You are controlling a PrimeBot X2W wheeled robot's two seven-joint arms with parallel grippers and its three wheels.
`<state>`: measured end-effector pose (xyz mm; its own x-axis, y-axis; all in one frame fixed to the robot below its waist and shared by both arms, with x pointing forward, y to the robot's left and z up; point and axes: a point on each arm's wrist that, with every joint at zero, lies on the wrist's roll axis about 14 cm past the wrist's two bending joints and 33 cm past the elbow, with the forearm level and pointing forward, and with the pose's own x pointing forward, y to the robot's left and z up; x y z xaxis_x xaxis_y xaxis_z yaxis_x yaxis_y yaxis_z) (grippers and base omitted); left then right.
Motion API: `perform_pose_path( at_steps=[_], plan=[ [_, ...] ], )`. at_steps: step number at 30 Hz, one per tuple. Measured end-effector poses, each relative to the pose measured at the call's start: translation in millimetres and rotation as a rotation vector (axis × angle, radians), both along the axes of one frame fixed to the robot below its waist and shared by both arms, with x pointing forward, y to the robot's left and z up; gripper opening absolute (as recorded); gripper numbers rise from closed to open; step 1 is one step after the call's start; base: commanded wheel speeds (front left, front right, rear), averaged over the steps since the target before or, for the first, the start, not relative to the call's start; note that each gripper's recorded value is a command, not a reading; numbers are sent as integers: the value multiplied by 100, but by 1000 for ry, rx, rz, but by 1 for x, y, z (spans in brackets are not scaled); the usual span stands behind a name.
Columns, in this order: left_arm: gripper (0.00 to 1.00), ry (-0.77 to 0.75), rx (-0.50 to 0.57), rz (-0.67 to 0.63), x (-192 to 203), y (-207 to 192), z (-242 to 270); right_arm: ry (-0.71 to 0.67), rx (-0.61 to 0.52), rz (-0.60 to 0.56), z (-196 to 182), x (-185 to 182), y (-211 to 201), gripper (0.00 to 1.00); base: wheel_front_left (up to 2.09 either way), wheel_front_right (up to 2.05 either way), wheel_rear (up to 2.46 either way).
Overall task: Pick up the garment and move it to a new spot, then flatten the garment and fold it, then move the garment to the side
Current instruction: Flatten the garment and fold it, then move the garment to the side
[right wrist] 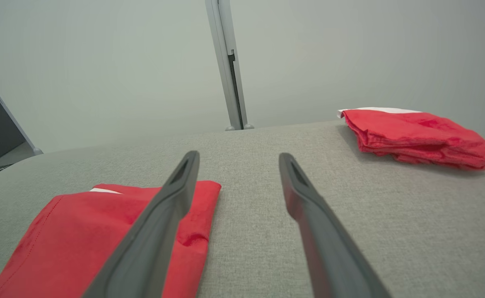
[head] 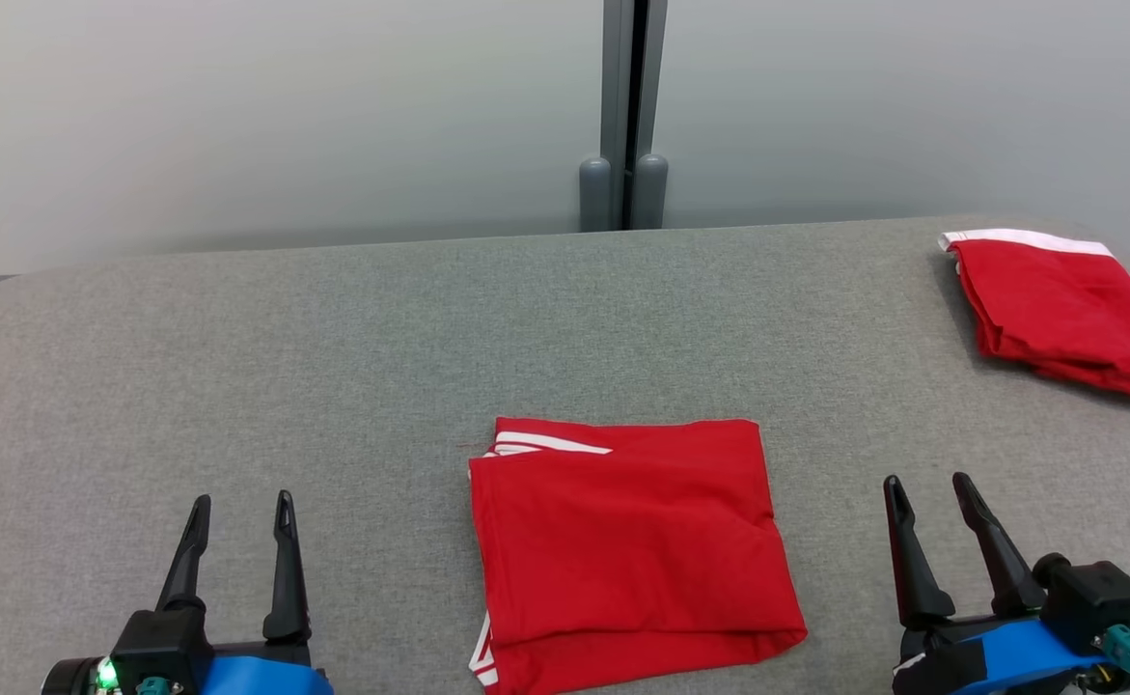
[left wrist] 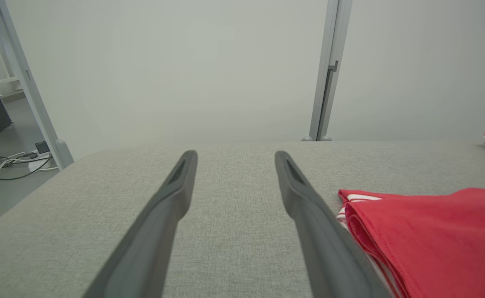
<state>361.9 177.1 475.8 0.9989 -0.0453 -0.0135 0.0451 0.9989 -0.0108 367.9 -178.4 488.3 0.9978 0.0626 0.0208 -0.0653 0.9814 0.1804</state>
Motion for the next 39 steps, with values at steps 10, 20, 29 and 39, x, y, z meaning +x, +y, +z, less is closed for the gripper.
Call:
perform_pose_path(
  at_steps=[10,20,29,39],
  plan=[
    [100,7,5,11,-1,4,-2,18,-9,18,-2,0,6,100,0,0,0],
    [100,9,6,16,-1,5,-3,35,-7,19,-5,-2,8,100,0,0,0],
    [100,8,1,24,0,8,-2,22,-9,28,-1,4,11,100,0,0,0],
    [100,9,-1,28,3,8,-3,-14,-27,132,29,49,45,100,0,0,0]
  ],
)
